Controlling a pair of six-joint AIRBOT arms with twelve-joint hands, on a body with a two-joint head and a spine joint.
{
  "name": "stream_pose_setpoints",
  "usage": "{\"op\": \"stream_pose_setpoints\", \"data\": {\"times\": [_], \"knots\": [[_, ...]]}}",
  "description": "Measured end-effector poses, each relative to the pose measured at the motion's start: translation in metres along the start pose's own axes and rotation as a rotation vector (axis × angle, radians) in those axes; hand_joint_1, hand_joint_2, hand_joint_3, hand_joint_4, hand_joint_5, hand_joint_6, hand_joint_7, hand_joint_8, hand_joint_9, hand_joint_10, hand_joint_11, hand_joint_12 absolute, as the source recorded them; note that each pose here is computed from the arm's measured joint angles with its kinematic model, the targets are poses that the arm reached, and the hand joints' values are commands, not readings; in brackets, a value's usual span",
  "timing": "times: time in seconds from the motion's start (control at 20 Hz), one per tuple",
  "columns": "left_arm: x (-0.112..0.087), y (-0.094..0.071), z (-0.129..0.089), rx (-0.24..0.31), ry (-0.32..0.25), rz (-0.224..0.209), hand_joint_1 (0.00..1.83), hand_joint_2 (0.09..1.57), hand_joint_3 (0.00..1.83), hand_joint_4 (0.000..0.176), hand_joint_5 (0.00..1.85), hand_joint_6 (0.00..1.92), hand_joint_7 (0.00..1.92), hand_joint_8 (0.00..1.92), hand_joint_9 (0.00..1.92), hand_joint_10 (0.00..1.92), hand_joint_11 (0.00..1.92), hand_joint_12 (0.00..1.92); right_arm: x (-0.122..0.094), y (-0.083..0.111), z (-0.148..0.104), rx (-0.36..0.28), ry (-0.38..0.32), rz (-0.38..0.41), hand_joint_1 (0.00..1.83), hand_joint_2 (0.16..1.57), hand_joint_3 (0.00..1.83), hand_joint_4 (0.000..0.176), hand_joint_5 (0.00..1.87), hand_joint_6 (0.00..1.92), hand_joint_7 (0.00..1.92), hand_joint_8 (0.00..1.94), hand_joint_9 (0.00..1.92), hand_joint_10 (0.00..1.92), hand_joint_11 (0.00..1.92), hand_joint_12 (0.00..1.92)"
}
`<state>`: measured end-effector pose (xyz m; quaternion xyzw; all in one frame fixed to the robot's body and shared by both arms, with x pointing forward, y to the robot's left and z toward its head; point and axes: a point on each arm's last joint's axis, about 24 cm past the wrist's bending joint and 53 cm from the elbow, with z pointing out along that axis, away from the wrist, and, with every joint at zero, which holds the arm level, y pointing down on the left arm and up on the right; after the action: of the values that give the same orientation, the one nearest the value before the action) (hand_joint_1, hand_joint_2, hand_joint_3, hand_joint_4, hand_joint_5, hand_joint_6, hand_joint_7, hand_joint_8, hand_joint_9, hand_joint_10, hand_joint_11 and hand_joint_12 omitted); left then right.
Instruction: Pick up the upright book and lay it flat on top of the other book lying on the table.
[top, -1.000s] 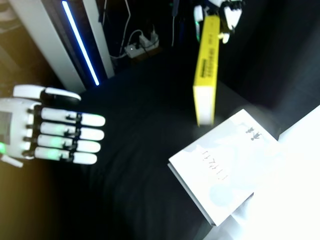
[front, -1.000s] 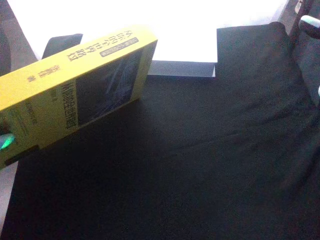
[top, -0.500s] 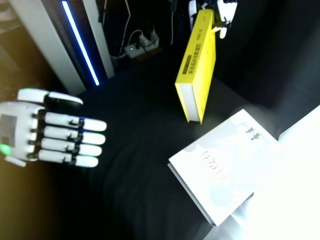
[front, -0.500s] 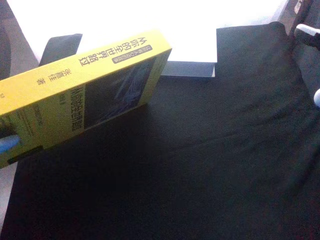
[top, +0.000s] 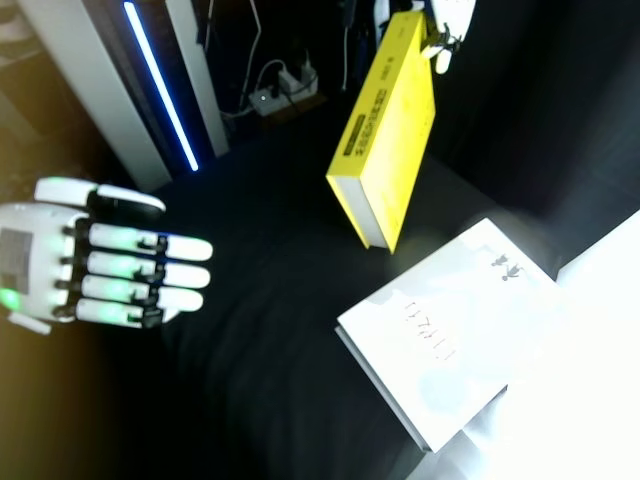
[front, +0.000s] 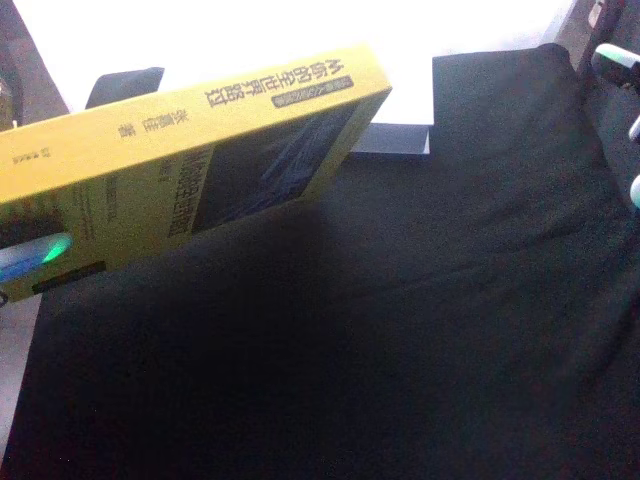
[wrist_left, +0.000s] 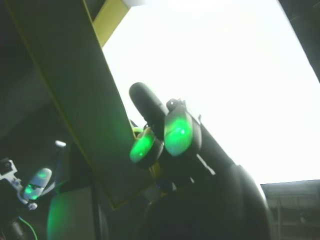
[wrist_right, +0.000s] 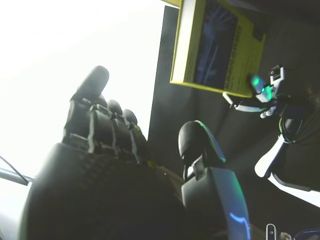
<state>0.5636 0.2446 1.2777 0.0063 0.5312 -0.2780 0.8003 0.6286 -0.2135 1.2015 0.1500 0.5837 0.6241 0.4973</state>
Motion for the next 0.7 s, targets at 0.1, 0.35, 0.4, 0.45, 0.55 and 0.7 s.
{"op": "stream_pose_setpoints", "data": {"times": [0.1, 0.35, 0.4, 0.45, 0.55, 0.7], "knots": [[-0.005, -0.005, 0.005, 0.024, -0.029, -0.009, 1.17, 1.29, 0.0, 0.0, 1.11, 1.92, 1.39, 1.92, 1.59, 1.92, 1.61, 1.92, 0.0, 0.001, 0.001, -0.004, -0.002, 0.0, 0.41, 1.41, 0.0, 0.0, 0.0, 0.0, 0.0, 0.0, 0.0, 0.0, 0.0, 0.16], [-0.008, -0.026, 0.011, 0.102, -0.057, -0.025, 1.16, 1.29, 0.0, 0.0, 1.17, 1.92, 1.45, 1.92, 1.63, 1.92, 1.67, 1.92, -0.001, 0.017, 0.011, -0.056, 0.004, -0.009, 0.41, 1.38, 0.0, 0.0, 0.0, 0.0, 0.0, 0.0, 0.0, 0.0, 0.0, 0.0], [-0.009, -0.03, 0.012, 0.116, -0.064, -0.026, 1.14, 1.29, 0.0, 0.0, 1.2, 1.92, 1.49, 1.92, 1.66, 1.92, 1.7, 1.92, -0.002, 0.022, 0.014, -0.074, 0.003, -0.01, 0.5, 1.34, 0.0, 0.0, 0.0, 0.0, 0.0, 0.0, 0.0, 0.0, 0.0, 0.0], [-0.011, -0.034, 0.012, 0.13, -0.07, -0.024, 1.15, 1.28, 0.0, 0.0, 1.22, 1.92, 1.5, 1.92, 1.67, 1.92, 1.71, 1.92, -0.002, 0.029, 0.018, -0.101, 0.006, -0.016, 0.56, 1.32, 0.0, 0.0, 0.0, 0.0, 0.0, 0.0, 0.0, 0.0, 0.0, 0.0], [-0.011, -0.037, 0.013, 0.139, -0.073, -0.016, 1.14, 1.29, 0.0, 0.0, 1.2, 1.92, 1.49, 1.92, 1.65, 1.92, 1.69, 1.92, -0.002, 0.045, 0.027, -0.151, 0.012, -0.027, 0.62, 1.27, 0.0, 0.0, 0.0, 0.0, 0.0, 0.0, 0.0, 0.0, 0.0, 0.0], [-0.003, -0.034, 0.017, 0.127, -0.053, -0.015, 1.22, 1.27, 0.0, 0.0, 1.18, 1.92, 1.44, 1.92, 1.6, 1.92, 1.65, 1.92, 0.012, 0.072, 0.05, -0.251, 0.052, -0.039, 0.81, 1.16, 0.0, 0.035, 0.0, 0.0, 0.0, 0.0, 0.0, 0.0, 0.0, 0.0]]}}
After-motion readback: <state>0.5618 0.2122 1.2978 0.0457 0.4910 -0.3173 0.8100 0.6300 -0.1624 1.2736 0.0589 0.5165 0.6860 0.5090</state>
